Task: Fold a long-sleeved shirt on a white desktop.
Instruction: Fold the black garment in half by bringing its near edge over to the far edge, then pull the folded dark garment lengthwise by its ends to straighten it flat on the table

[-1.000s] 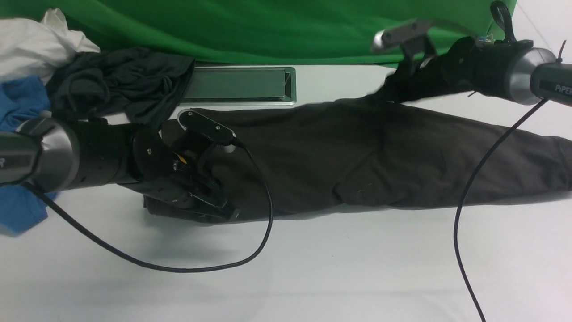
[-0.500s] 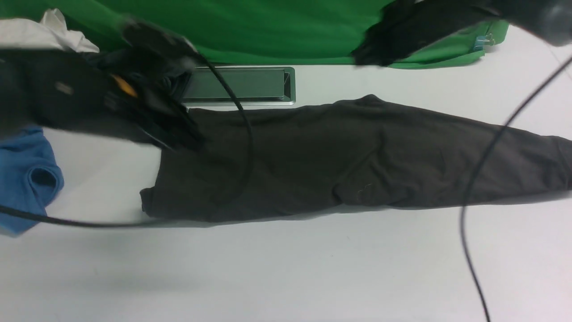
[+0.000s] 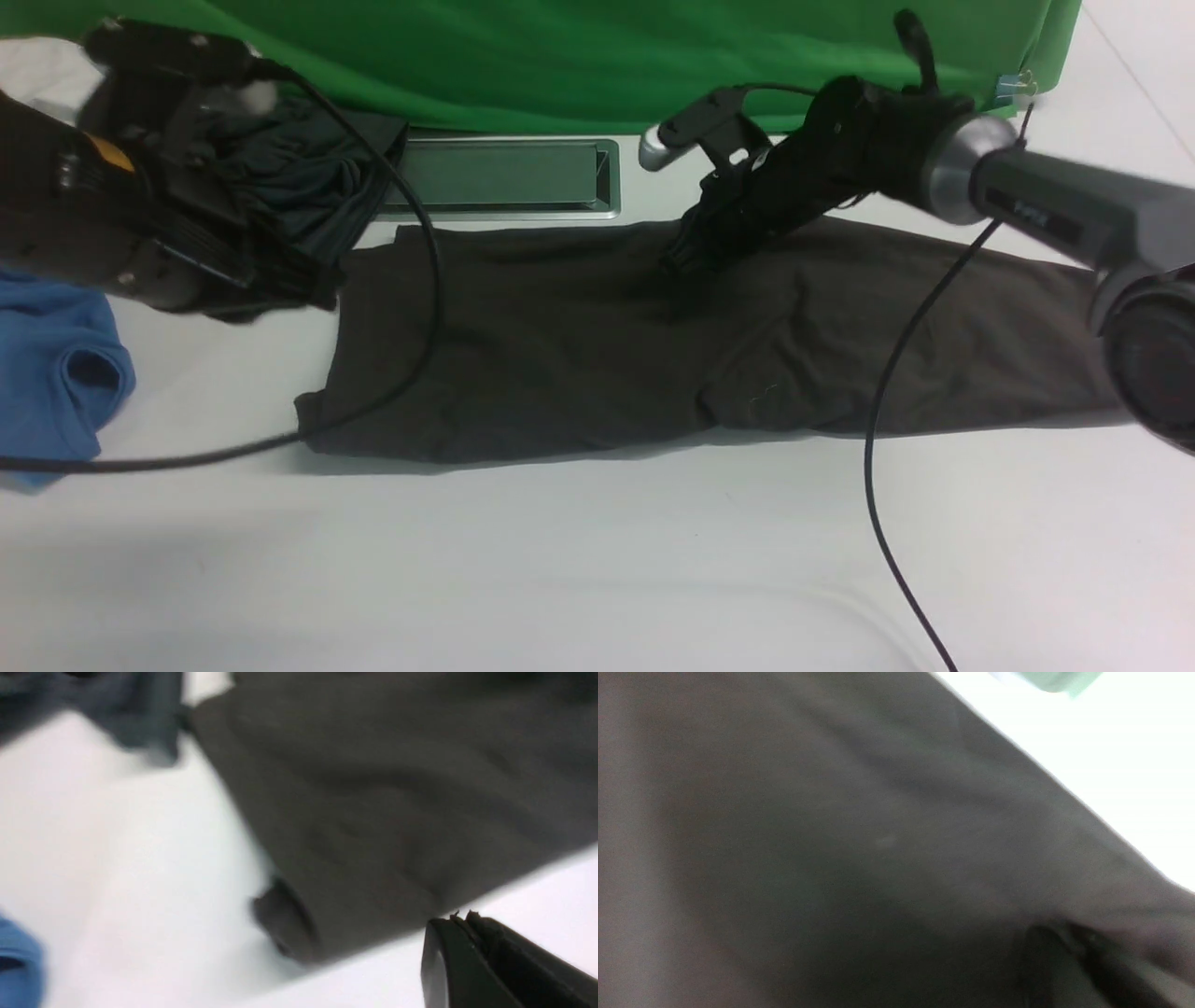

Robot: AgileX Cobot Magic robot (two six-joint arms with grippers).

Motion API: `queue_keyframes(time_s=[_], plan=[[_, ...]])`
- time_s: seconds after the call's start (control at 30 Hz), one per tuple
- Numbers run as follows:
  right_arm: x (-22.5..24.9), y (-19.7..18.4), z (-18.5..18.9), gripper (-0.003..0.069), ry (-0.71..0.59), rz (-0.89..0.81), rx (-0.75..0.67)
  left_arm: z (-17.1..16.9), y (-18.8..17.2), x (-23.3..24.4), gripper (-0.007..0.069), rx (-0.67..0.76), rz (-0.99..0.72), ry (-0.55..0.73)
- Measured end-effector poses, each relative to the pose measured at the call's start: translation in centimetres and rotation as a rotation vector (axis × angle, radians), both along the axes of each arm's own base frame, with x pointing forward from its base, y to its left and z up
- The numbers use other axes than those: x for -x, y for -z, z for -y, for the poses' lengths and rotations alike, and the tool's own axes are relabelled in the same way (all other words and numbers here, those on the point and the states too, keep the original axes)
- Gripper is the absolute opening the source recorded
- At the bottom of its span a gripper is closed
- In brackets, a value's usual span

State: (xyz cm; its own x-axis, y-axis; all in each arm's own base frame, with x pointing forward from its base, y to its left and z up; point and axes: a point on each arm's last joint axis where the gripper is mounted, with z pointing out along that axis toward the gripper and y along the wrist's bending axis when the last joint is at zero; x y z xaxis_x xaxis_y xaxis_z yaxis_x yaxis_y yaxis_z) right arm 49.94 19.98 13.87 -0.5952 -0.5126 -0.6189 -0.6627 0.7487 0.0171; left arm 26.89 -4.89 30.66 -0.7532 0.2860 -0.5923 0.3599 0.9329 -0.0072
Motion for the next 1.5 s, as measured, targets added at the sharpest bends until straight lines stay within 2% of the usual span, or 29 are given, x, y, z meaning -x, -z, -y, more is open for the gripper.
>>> queue_keyframes(time_s=[0.07, 0.2, 0.47, 0.53, 0.57, 0.67, 0.87, 0.97, 1.07, 1.2, 1.3, 1.33, 1.37, 1.5], plan=[[-1.0, 0.2, 0.7, 0.0036, 0.051, 0.019, -0.023, 1.0, 0.2, 0.5, 0.0018, 0.001, -0.037, 0.06], [-2.1, -1.1, 2.3, 0.005, 0.11, 0.04, -0.05, 1.7, 0.3, 0.8, 0.0018, -0.01, -0.053, 0.098], [-1.2, -8.9, 8.5, 0.0059, 0.194, -0.027, 0.014, 2.0, 0.3, 1.0, 0.0018, -0.024, -0.053, 0.122], [0.6, -12.6, 11.9, 0.0059, 0.25, -0.052, 0.044, 2.3, 0.2, 1.6, 0.0018, -0.03, -0.03, 0.143], [0.8, -12.8, 12.2, 0.0059, 0.256, -0.053, 0.047, 2.4, 0.2, 1.7, 0.0018, -0.03, -0.027, 0.146], [4.3, -16.0, 17.0, 0.0062, 0.36, -0.08, 0.057, 3.5, 0.2, 3.7, 0.0018, -0.021, 0.047, 0.198], [11.6, -16.9, 23.5, 0.0067, 0.571, -0.151, 0.048, 5.1, 0.0, 8.5, 0.0018, 0.02, 0.204, 0.317], [14.6, -16.2, 25.1, 0.0085, 0.662, -0.166, 0.03, 5.1, -0.3, 10.0, 0.0018, 0.05, 0.298, 0.335], [16.4, -15.1, 25.6, 0.0135, 0.699, -0.195, 0.037, 4.5, -1.5, 11.3, 0.0018, 0.098, 0.451, 0.318], [17.0, -13.3, 26.0, 0.0295, 0.729, -0.247, 0.079, 3.8, -2.9, 12.1, 0.0018, 0.134, 0.583, 0.294], [16.7, -12.8, 26.3, 0.043, 0.747, -0.245, 0.102, 3.6, -3.0, 12.5, 0.0018, 0.137, 0.6, 0.295], [16.7, -12.7, 26.3, 0.0437, 0.749, -0.243, 0.101, 3.6, -3.0, 12.5, 0.0018, 0.136, 0.6, 0.295], [16.4, -12.4, 26.5, 0.0497, 0.76, -0.236, 0.103, 3.5, -2.6, 12.6, 0.0018, 0.131, 0.591, 0.298], [15.8, -10.9, 26.7, 0.0573, 0.812, -0.29, 0.086, 3.5, -1.8, 12.7, 0.0018, 0.122, 0.567, 0.3]])
